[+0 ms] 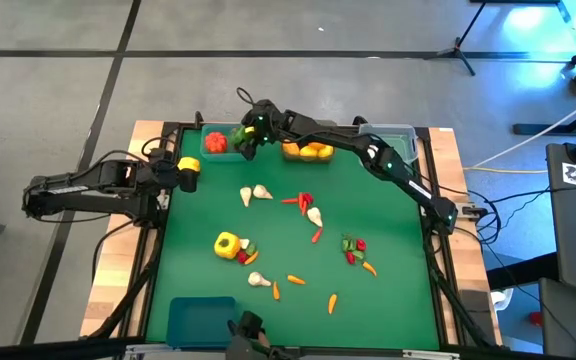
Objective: Sort produce into baskets
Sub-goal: Put the green bell pepper into the light blue bin
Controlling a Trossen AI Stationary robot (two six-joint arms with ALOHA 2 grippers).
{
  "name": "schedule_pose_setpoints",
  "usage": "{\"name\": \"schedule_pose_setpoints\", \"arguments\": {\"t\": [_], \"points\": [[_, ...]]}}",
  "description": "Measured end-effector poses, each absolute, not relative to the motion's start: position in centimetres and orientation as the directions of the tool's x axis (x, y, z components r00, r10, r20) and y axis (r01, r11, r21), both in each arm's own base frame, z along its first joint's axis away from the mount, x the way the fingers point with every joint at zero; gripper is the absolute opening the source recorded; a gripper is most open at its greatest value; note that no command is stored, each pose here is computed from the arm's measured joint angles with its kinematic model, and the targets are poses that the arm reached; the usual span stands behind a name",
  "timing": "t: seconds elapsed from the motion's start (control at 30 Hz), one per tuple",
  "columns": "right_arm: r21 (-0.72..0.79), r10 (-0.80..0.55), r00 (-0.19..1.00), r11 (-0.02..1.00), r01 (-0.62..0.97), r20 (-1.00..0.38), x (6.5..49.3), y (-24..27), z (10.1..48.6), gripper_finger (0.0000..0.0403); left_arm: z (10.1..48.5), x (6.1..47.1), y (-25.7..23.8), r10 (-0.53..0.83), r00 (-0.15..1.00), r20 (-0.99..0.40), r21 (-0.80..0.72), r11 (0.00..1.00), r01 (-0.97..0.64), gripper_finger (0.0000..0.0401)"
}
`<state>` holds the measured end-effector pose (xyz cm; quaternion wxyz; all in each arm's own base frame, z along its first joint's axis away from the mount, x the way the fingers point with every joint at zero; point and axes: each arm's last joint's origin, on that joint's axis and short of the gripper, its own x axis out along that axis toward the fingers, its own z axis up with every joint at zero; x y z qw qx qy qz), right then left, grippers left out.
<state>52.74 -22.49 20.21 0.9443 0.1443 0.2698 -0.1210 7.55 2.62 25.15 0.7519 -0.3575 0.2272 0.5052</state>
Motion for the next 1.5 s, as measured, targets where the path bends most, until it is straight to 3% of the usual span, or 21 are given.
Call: {"name": "schedule_pose_setpoints", "arguments": {"t": [0.27,0.97,1.5], "points": [[0.203,-0.154,0.8,0.924,0.325,-0.579,52.5,-22.4,19.9,0.0395,25.1,7.5,2.6,0.597,0.387,-0.703,-0.308,0.234,-0.922,0.0388],[0.149,-0.214,0.803,0.925,0.35,-0.556,52.6,-22.6,20.4,0.039,25.1,7.5,2.6,0.597,0.387,-0.703,-0.308,0.234,-0.922,0.0388],[0.116,-0.242,0.862,0.939,0.323,-0.445,52.1,-22.4,24.6,0.039,25.2,7.6,2.6,0.597,0.387,-0.703,-0.308,0.236,-0.922,0.0388]]}}
